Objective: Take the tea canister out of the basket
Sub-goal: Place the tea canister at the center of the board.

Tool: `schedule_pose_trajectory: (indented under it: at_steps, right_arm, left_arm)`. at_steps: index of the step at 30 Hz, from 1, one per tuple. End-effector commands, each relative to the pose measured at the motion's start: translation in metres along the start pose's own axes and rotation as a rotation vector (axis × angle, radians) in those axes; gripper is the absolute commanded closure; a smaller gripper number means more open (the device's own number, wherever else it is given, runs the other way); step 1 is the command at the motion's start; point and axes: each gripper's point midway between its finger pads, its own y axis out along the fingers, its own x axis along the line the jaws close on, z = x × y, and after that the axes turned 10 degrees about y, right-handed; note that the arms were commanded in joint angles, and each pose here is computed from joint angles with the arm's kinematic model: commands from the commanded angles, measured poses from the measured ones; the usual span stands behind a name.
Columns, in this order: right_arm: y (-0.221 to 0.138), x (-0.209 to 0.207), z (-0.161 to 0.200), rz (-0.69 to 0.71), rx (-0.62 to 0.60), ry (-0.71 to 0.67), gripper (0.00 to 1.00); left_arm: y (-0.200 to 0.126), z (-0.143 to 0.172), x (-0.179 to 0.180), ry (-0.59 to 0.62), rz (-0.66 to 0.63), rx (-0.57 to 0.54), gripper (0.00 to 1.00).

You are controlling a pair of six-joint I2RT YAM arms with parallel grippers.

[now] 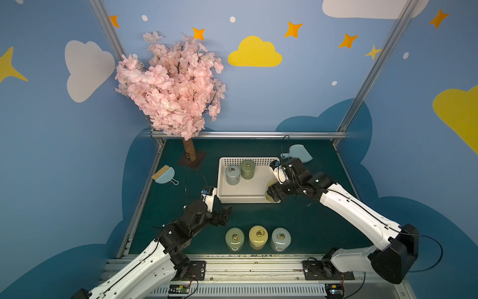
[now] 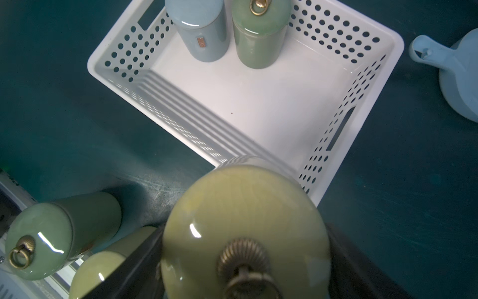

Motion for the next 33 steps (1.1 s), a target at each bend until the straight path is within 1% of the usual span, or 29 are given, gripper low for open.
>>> schedule_pose_trajectory:
  at_steps: [1, 9, 19, 33]
  right_arm:
    - [-0.018, 0.009, -0.015, -0.031, -0.107, 0.036, 0.52]
    - [-0.018, 0.012, 0.013, -0.021, -0.063, 0.061, 0.53]
    - [-0.02, 0.013, 0.028, -0.013, -0.06, 0.09, 0.53]
    - [0.0, 0.01, 0.056, 0.006, -0.019, 0.175, 0.54]
  left_arm:
    - [-0.004, -0.009, -0.002, -0.01, 0.01, -0.009, 0.0]
    - [-0.004, -0.008, -0.001, -0.01, 0.004, -0.009, 0.0]
    - [-0.005, -0.008, -0.001, -0.01, 0.0, -0.007, 0.0]
    - [-0.006, -0.008, 0.0, -0.013, -0.004, -0.009, 0.0]
